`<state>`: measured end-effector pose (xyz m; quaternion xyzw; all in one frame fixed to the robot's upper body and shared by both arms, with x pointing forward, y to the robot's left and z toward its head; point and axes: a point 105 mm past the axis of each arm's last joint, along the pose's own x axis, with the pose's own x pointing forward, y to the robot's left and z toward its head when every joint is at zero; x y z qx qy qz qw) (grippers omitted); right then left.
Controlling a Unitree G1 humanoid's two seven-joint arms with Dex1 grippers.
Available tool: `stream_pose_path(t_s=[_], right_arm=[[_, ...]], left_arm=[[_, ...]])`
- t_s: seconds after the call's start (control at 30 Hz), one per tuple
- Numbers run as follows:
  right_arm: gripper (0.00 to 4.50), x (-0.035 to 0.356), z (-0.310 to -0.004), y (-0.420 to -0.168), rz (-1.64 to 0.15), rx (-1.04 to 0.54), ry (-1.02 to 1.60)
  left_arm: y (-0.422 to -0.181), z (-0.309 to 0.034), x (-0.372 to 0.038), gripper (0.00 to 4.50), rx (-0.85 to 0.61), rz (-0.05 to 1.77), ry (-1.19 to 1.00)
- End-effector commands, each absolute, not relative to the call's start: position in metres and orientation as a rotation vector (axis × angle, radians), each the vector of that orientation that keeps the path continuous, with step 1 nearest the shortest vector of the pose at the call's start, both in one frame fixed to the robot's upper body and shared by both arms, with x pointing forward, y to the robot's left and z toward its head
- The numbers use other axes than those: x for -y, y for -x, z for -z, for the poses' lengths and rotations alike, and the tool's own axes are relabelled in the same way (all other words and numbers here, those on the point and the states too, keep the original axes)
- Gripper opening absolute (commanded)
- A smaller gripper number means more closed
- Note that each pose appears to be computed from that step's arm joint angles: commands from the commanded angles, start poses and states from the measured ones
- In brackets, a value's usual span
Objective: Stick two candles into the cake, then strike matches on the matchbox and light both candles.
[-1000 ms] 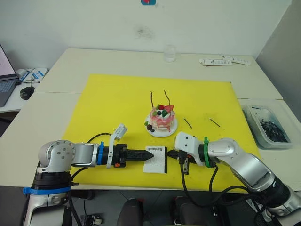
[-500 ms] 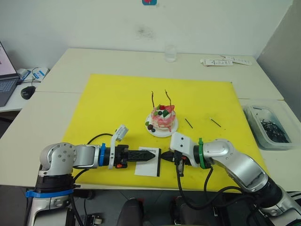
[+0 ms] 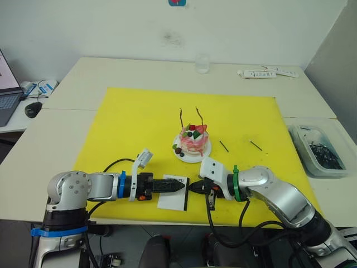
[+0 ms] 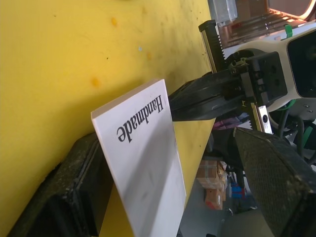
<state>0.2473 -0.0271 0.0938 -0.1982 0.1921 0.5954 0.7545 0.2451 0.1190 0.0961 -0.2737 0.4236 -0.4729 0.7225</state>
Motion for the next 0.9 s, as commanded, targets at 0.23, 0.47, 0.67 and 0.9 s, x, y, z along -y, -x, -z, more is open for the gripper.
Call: stream_pose_path(t_s=[0.23,0.47,0.67,0.9], right_arm=[[0.01,0.021,-0.109,-0.246,-1.319,-0.352,0.438],[0.00,0.020,-0.110,-0.246,-1.318,-0.353,0.437],[0.00,0.019,-0.110,-0.246,-1.318,-0.355,0.431],[0.00,0.021,-0.110,-0.248,-1.310,-0.351,0.439]], left_arm=[[-0.237,-0.084,-0.112,4.10,-0.986,1.043,0.594],[-0.239,-0.074,-0.110,2.87,-1.006,1.003,0.544],[-0.242,-0.066,-0.107,0.94,-1.001,0.971,0.511],[-0.242,-0.064,-0.112,0.02,-0.999,0.953,0.511]])
